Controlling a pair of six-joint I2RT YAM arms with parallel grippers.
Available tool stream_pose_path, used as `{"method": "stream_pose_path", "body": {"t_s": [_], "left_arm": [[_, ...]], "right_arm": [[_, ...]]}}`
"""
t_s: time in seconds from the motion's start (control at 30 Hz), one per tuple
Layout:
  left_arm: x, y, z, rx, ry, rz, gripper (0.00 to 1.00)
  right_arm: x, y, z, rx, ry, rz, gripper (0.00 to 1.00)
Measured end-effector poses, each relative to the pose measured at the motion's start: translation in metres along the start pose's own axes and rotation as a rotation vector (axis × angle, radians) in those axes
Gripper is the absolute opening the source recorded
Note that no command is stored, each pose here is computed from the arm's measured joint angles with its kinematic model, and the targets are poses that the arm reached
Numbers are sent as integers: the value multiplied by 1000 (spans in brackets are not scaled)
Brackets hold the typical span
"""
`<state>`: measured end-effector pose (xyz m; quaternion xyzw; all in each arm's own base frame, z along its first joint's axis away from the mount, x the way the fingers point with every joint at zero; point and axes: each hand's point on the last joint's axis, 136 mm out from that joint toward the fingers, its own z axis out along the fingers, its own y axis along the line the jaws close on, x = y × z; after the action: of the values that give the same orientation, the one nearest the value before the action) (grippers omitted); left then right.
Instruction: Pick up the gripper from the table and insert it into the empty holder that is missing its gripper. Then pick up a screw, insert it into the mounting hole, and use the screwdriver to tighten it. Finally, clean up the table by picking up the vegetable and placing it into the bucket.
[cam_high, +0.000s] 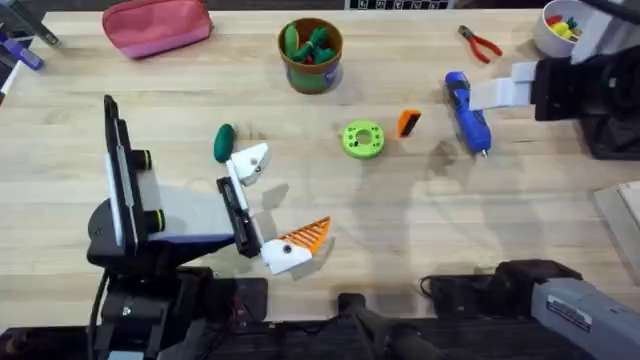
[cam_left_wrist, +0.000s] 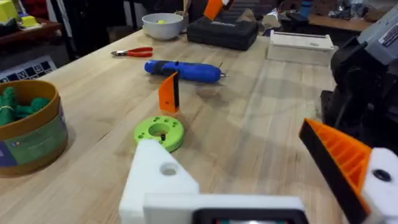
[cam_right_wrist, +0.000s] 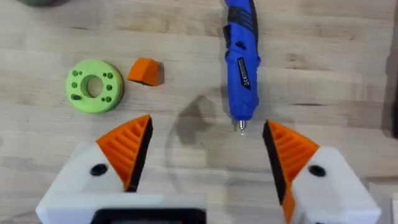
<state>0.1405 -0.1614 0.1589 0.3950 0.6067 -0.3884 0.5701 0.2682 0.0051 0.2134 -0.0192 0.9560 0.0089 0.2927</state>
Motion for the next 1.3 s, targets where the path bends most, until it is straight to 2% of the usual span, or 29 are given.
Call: {"method": "stream_pose_path", "body": {"t_s": [0.17, 0.47, 0.6, 1.0, 1.3], "left_arm": [[0, 0, 0, 0, 0, 0, 987], [0, 0, 0, 0, 0, 0, 986], [0, 0, 0, 0, 0, 0, 987], [0, 0, 0, 0, 0, 0, 987], [0, 0, 0, 0, 0, 0, 987]], "right_arm": [[0, 9, 2, -17, 16, 54, 993], [-16, 67, 25, -53, 134, 44, 994], [-17, 85, 45, -55, 184, 44, 994], [6, 83, 103, -13, 372, 74, 983], [-4, 85, 114, -23, 385, 47, 966]]}}
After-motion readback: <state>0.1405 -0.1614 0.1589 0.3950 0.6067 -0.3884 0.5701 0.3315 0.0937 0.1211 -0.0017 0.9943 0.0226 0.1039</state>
